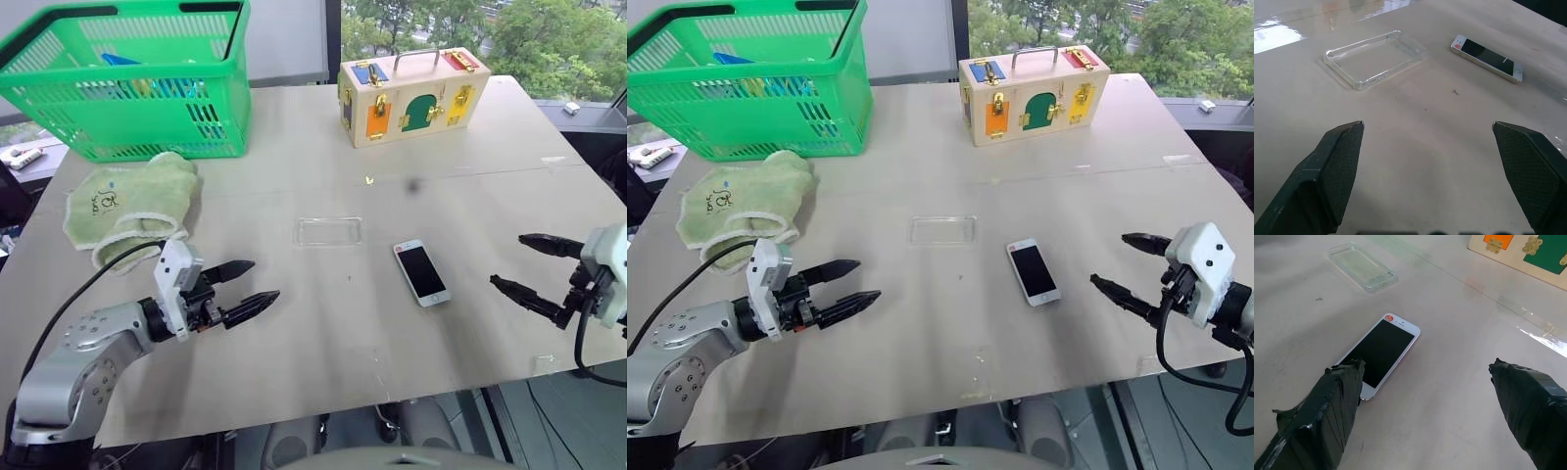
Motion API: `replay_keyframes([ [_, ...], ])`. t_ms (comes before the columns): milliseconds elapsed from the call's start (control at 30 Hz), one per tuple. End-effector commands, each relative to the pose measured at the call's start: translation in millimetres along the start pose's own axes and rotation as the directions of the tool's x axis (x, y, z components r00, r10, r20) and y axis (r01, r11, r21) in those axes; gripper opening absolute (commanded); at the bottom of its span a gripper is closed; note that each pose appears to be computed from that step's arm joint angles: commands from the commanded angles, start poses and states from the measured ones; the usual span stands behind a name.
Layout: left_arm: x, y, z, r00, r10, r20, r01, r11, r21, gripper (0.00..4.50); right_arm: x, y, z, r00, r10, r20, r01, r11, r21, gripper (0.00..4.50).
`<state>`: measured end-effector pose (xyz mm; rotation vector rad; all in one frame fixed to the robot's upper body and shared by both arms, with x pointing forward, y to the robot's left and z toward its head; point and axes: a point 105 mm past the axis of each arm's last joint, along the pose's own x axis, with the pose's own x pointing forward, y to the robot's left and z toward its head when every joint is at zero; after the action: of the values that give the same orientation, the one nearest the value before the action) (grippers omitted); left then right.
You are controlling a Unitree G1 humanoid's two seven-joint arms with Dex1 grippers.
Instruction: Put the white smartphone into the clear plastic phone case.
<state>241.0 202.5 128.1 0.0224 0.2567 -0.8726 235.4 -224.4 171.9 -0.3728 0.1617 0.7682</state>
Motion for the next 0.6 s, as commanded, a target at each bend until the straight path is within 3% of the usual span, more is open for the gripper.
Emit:
replay_keyframes([
  [33,3,3,15,0.999,0.003,0.037,-0.005,0.999,0.046,4.41,-1,3,18,0.997,0.020,0.073,-0.017,0.999,-0.047,4.50],
  [100,17,3,29,0.999,-0.013,0.053,0.007,0.994,0.113,4.41,1,19,36,0.982,0.088,0.169,-0.075,0.994,-0.082,4.50],
  [200,34,0,39,0.999,-0.030,0.044,0.021,0.979,0.201,4.41,1,36,49,0.961,0.164,0.223,-0.145,0.985,-0.097,4.50],
  [400,75,-7,33,0.989,-0.046,-0.140,0.086,0.952,0.293,4.41,1,51,51,0.950,0.222,0.219,-0.205,0.974,-0.099,4.50],
  [500,96,-11,38,0.982,-0.109,-0.157,0.153,0.942,0.299,4.41,1,56,50,0.949,0.229,0.216,-0.214,0.972,-0.095,4.50],
  [600,115,2,34,0.976,-0.087,-0.202,0.145,0.944,0.297,4.41,2,59,48,0.955,0.211,0.209,-0.194,0.976,-0.096,4.50],
])
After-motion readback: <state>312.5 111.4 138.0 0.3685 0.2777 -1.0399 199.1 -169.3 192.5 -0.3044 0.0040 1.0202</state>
